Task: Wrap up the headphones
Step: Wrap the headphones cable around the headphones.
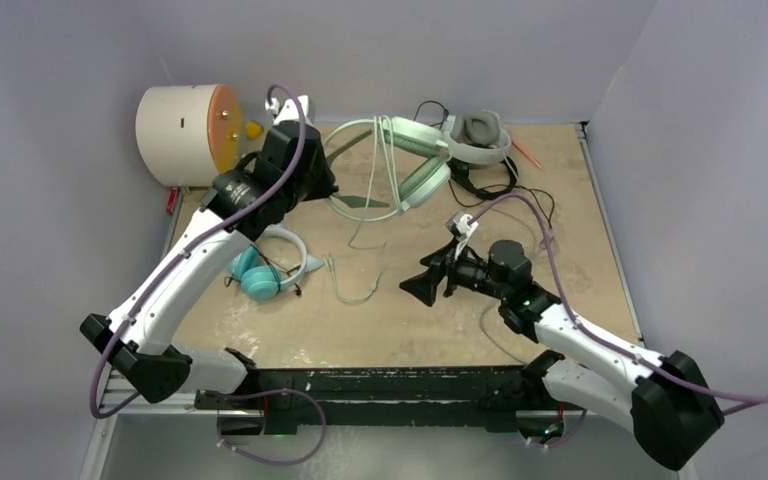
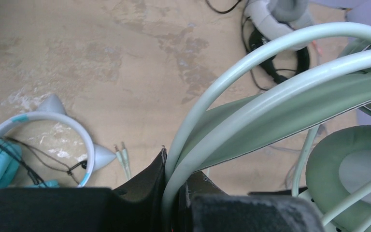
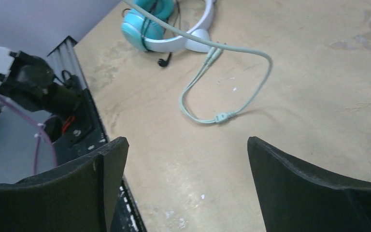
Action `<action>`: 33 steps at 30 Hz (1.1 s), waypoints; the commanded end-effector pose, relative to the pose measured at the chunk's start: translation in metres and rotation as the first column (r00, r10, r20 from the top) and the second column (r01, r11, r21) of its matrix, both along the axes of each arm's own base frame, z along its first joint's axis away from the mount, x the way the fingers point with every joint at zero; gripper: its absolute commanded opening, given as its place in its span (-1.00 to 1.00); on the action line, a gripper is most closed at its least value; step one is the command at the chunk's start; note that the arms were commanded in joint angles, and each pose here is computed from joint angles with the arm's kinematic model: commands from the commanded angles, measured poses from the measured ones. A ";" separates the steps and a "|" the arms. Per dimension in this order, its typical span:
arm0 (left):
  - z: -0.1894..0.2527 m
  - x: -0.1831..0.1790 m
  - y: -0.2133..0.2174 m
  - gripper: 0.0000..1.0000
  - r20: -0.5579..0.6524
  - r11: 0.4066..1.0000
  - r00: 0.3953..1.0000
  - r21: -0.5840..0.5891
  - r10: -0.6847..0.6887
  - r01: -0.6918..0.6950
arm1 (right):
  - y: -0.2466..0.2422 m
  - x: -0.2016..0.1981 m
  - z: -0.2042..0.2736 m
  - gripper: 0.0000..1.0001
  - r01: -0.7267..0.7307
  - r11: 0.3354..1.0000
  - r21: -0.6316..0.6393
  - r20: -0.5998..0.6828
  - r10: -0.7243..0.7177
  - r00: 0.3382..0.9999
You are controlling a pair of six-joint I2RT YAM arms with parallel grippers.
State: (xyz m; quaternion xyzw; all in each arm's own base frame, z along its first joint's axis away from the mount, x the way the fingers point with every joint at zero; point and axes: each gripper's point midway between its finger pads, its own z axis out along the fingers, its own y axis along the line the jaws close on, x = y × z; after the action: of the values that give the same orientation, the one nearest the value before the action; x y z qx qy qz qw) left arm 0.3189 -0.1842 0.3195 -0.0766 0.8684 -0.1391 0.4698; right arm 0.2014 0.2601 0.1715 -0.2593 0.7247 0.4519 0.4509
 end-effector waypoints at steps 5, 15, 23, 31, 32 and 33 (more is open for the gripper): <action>0.076 -0.001 -0.028 -1.00 0.097 0.980 0.990 -0.164 -0.102 0.117 | 0.008 0.052 0.014 0.98 0.169 0.978 0.121 0.078 -0.179 0.981; 0.110 -0.009 -0.035 -1.00 0.124 0.965 0.979 -0.185 -0.164 0.185 | 0.049 0.069 -0.004 0.91 0.098 0.984 0.152 0.119 -0.116 0.986; 0.121 -0.009 -0.033 -1.00 0.140 0.967 0.977 -0.179 -0.159 0.183 | 0.071 0.082 -0.044 0.81 0.133 0.982 0.134 0.058 -0.142 0.988; 0.129 -0.006 -0.032 -1.00 0.151 0.967 0.977 -0.185 -0.148 0.175 | 0.094 0.089 -0.040 0.17 0.104 0.980 0.168 -0.005 -0.104 0.995; 0.129 -0.005 -0.031 -1.00 0.152 0.968 0.978 -0.183 -0.144 0.171 | 0.092 0.088 -0.040 -0.02 0.114 0.978 0.172 -0.021 -0.112 0.993; 0.129 -0.003 -0.029 -1.00 0.153 0.970 0.979 -0.180 -0.137 0.164 | 0.091 0.084 -0.038 -0.31 0.109 0.978 0.176 -0.041 -0.103 0.994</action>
State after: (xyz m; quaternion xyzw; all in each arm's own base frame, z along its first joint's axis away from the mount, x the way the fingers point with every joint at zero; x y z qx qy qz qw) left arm 0.3092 -0.2144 0.4038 -0.0273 0.8598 -0.2214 0.4594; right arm 0.2847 0.3442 0.1001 -0.1894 0.7290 0.4612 0.4690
